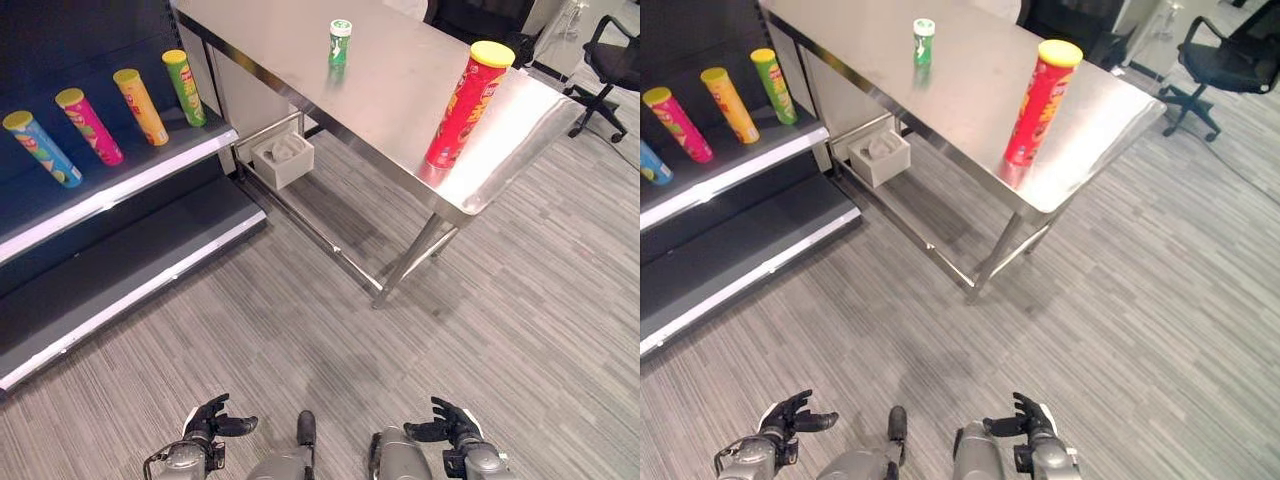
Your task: Put the goods on the table back onto the shelves and tidy them up.
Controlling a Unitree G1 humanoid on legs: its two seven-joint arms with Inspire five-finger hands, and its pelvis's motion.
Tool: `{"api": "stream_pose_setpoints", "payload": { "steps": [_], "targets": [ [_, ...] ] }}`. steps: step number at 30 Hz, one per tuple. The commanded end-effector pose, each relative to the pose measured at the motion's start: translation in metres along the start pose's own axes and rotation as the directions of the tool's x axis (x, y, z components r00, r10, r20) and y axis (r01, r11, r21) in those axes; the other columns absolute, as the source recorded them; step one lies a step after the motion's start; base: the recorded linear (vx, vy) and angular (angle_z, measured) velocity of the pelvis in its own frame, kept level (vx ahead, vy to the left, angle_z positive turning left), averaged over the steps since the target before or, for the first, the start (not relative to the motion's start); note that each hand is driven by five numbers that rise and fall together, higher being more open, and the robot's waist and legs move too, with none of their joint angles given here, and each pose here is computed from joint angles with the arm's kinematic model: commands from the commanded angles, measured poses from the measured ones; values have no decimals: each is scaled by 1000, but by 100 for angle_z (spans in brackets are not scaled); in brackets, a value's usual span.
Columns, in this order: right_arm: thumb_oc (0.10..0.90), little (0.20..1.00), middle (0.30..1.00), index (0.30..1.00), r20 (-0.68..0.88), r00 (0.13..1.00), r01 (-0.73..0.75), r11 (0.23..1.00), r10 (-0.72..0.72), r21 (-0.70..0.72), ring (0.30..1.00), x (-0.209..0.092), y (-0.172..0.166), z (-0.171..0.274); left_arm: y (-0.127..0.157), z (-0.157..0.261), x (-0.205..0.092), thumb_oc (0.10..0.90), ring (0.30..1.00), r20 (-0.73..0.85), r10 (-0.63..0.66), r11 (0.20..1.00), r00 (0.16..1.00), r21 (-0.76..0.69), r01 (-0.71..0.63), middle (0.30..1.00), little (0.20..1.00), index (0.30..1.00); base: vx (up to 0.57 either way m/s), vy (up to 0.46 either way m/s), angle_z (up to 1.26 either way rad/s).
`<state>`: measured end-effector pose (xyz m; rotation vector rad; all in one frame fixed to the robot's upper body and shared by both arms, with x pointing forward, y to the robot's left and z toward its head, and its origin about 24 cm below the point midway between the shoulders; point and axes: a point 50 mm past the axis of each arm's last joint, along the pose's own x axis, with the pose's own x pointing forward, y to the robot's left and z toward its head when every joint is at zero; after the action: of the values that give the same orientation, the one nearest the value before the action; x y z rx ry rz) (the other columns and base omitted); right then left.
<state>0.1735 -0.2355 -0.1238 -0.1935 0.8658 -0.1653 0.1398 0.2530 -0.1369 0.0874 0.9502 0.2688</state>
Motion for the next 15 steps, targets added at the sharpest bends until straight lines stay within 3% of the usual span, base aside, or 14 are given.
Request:
{"api": "stream_pose_setpoints", "payload": {
  "steps": [1,8,13,15],
  "targets": [
    [800,900,900,900,61,995,78,997,-76,-28,900,2,-26,15,6,14,1,800,900,71,22,1000,997,-10,-21,900,900,900,81,-104,-18],
    [800,900,900,900,40,989,142,989,-143,31,900,-4,-41,3,-8,4,0,800,900,42,-7,1000,999,-5,7,900,900,900,143,-177,10],
    [800,900,900,900,158,942,270,948,-296,169,900,-16,-81,23,-5,5,-3,800,900,68,-7,1000,998,-15,8,900,900,900,147,-82,-7],
    [800,900,900,900,293,860,351,901,-417,253,900,-30,-114,54,-4,3,-5,800,900,75,-6,1000,997,-19,7,900,900,900,158,-13,-6]
  ]
}}
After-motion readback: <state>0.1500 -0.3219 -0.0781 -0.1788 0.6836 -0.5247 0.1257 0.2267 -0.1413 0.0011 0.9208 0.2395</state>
